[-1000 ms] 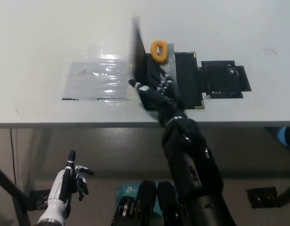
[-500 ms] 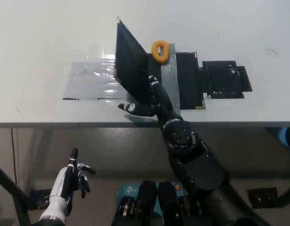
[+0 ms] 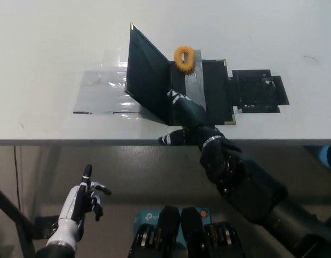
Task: The robot uses its right hand to push the cover of the diary kept in the middle of the desk towards the left to open it
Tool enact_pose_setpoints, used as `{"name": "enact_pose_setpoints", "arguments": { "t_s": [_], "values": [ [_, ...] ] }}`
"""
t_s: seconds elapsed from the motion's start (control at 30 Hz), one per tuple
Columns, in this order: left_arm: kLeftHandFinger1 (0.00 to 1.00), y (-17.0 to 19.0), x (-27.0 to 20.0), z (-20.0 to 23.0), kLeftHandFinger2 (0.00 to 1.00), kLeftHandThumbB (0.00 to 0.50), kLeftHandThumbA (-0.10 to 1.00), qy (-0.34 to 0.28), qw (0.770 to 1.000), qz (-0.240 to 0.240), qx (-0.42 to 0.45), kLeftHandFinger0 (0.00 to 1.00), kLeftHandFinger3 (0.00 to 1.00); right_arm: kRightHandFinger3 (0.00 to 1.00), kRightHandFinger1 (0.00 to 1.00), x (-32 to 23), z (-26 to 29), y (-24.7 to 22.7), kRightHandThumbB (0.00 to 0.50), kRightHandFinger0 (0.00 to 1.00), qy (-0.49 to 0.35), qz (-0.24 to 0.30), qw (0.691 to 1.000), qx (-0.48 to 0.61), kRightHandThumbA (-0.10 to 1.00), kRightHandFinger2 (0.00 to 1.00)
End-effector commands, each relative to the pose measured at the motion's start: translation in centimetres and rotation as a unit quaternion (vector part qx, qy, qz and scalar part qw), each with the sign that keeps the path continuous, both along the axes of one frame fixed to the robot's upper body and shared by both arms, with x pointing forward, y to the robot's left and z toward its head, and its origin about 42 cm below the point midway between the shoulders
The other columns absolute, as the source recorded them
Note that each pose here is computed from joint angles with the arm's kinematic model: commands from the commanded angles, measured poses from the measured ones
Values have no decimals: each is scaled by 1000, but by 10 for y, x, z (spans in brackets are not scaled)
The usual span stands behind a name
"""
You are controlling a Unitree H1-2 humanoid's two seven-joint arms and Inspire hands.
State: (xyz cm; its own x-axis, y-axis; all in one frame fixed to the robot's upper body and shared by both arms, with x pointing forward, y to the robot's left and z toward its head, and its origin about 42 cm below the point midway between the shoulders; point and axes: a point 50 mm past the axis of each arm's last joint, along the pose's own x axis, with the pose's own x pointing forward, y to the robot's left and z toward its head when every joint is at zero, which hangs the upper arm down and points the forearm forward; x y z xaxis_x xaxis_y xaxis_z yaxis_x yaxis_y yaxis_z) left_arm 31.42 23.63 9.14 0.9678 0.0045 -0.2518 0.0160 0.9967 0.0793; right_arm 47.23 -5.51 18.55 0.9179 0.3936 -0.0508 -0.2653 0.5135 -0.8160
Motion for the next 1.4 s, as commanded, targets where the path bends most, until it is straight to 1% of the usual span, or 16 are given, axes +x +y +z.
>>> {"name": "enact_pose_setpoints", "arguments": {
  "t_s": [0.0,0.07,0.23,0.33,0.37,0.5,0.6,0.77,0.8,0.9,0.93,0.97,1.07,1.1,1.13,1.37],
  "values": [
    [159,-2,16,19,75,489,1000,-26,999,-29,13,153,302,1000,1000,7,15,6,399,986,-44,47,989,-136,1000,1000],
    [154,-7,18,17,75,489,1000,-24,999,-32,11,149,300,1000,1000,4,13,13,378,1000,-51,63,985,-153,1000,1000],
    [139,-7,15,14,72,457,1000,-19,999,-27,4,111,294,1000,992,-2,26,22,375,791,-57,85,987,-121,1000,1000],
    [123,-4,14,11,61,464,1000,-19,999,-26,6,100,289,1000,1000,2,35,18,356,919,-60,90,986,-124,1000,1000],
    [119,-4,13,11,58,469,1000,-17,1000,-24,6,100,282,1000,1000,2,36,17,364,864,-62,90,987,-121,1000,1000],
    [133,-1,5,7,83,464,1000,-8,1000,-12,-3,127,305,1000,1000,-3,44,12,351,998,-61,99,989,-90,1000,1000],
    [141,1,1,2,89,471,1000,-10,1000,-11,-1,126,321,1000,1000,-10,57,3,356,919,-67,111,989,-71,1000,1000],
    [168,3,-8,-4,114,500,1000,3,1000,-1,-1,180,300,1000,1000,-21,90,-12,344,1000,-58,118,991,-39,1000,1000],
    [167,2,-12,-5,112,483,1000,1,1000,1,-2,199,320,1000,988,-25,110,-22,302,909,-60,124,990,7,1000,1000],
    [156,3,-14,-6,101,485,1000,2,1000,4,-4,170,344,1000,825,-32,134,-35,307,687,-20,105,991,75,1000,907],
    [157,3,-14,-6,110,483,1000,2,1000,4,-6,162,355,1000,981,-35,144,-43,239,826,-16,104,990,97,1000,1000],
    [163,3,-14,-7,125,487,1000,2,1000,4,-7,150,362,1000,1000,-41,161,-59,272,1000,-11,106,984,140,1000,1000],
    [156,6,-15,-5,149,500,1000,3,1000,16,-4,78,333,1000,1000,-46,183,-82,317,1000,-11,123,965,230,1000,1000],
    [147,7,-13,-5,141,500,1000,2,1000,18,-5,59,322,1000,1000,-48,189,-91,275,1000,-15,129,961,244,1000,1000],
    [142,8,-13,-5,110,500,1000,2,1000,18,-4,64,313,1000,1000,-55,199,-115,247,1000,-26,135,951,277,1000,1000],
    [152,14,-19,-11,78,500,1000,1,1000,23,-7,174,324,1000,1000,-98,193,-185,262,1000,-83,55,908,407,1000,1000]
  ]
}}
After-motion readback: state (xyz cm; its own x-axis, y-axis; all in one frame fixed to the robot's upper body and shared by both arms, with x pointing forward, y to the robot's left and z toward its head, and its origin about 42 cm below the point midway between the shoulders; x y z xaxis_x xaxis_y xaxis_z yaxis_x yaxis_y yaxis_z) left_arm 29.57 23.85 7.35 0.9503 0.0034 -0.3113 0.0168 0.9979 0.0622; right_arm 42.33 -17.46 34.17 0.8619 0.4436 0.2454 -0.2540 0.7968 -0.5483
